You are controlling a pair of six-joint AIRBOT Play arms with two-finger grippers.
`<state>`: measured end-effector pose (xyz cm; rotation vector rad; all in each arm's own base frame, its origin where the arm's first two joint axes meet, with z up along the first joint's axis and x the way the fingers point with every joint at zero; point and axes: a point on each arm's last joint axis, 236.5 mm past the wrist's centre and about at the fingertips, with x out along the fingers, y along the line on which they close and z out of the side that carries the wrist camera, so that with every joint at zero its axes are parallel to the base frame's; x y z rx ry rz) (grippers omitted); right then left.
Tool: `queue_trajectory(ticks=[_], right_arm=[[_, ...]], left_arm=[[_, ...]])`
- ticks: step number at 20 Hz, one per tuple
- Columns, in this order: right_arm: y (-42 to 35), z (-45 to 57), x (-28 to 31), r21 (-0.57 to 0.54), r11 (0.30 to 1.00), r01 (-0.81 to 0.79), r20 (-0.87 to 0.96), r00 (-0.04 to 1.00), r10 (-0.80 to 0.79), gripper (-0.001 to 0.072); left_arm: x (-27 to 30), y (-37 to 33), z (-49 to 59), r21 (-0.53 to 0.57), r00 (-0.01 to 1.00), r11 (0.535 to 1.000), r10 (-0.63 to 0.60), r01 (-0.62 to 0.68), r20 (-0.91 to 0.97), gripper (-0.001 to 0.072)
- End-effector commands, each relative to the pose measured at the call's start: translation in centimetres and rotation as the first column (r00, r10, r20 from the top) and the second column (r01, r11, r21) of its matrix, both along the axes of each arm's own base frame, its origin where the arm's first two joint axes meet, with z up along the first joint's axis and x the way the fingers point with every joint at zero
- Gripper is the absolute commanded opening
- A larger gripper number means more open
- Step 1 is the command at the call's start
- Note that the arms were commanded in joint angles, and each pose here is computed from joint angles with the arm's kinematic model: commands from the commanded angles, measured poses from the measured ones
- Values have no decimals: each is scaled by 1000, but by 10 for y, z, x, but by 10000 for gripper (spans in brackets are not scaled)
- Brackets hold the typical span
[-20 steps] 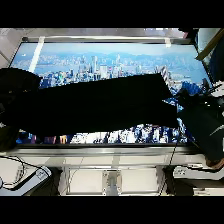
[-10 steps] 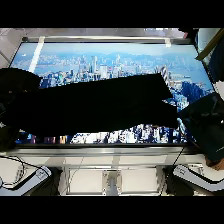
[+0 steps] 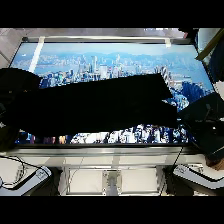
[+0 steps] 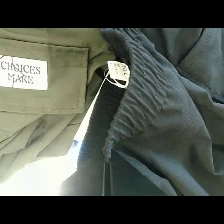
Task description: Fold the clothes and pants, and hang the long-sleeved shirts on hangers.
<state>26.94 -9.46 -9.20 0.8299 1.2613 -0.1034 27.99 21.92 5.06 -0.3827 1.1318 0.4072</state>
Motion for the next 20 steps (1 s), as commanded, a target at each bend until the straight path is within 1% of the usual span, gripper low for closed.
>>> queue_trajectory(ticks=[1, 3, 5, 6, 7, 8, 11, 12, 14, 17, 18, 20], right_arm=[[16, -10, -2, 69, 997, -45, -1, 999, 45, 390], [26, -10, 7, 100, 993, -69, 29, 997, 66, 389], [34, -8, 14, 98, 990, -98, 56, 994, 93, 373], [37, -8, 14, 95, 989, -113, 59, 992, 108, 283], [38, -8, 15, 93, 989, -117, 60, 992, 112, 96], [39, -7, 17, 95, 988, -120, 63, 991, 114, 13], [39, 13, 12, 92, 978, -186, 66, 981, 180, 10], [35, 27, 7, 79, 971, -225, 54, 974, 221, 9], [16, 61, -2, 35, 967, -253, 42, 967, 251, 9], [-12, 114, -2, -43, 973, -226, 100, 968, 229, 9], [-18, 125, -3, -57, 977, -208, 106, 971, 213, 9], [-21, 125, -14, -62, 973, -224, 68, 971, 228, 9]], left_arm=[[0, -1, -1, -3, 1000, 1000, -1, 1, -3, 10], [-1, -1, -1, -5, 1000, 1000, -2, 2, -5, 10], [-1, -1, -1, -5, 1000, 1000, -2, 2, -5, 10], [-1, -1, -1, -5, 1000, 1000, -2, 2, -6, 10], [-1, -1, -1, -5, 1000, 1000, -2, 2, -6, 10], [-1, -1, -1, -5, 1000, 1000, -2, 2, -6, 10], [-4, -1, 3, -2, 1000, 1000, 1, -1, -8, 10], [-6, -1, 7, 1, 1000, 1000, 3, -3, -6, 10], [-12, 1, 19, 7, 1000, 1000, 15, -15, -1, 10], [-23, 3, 30, 6, 999, 999, 34, -34, -4, 10], [-26, 3, 29, 5, 999, 999, 37, -37, -13, 10], [-35, 5, 27, 16, 998, 999, 39, -38, -51, 11]])
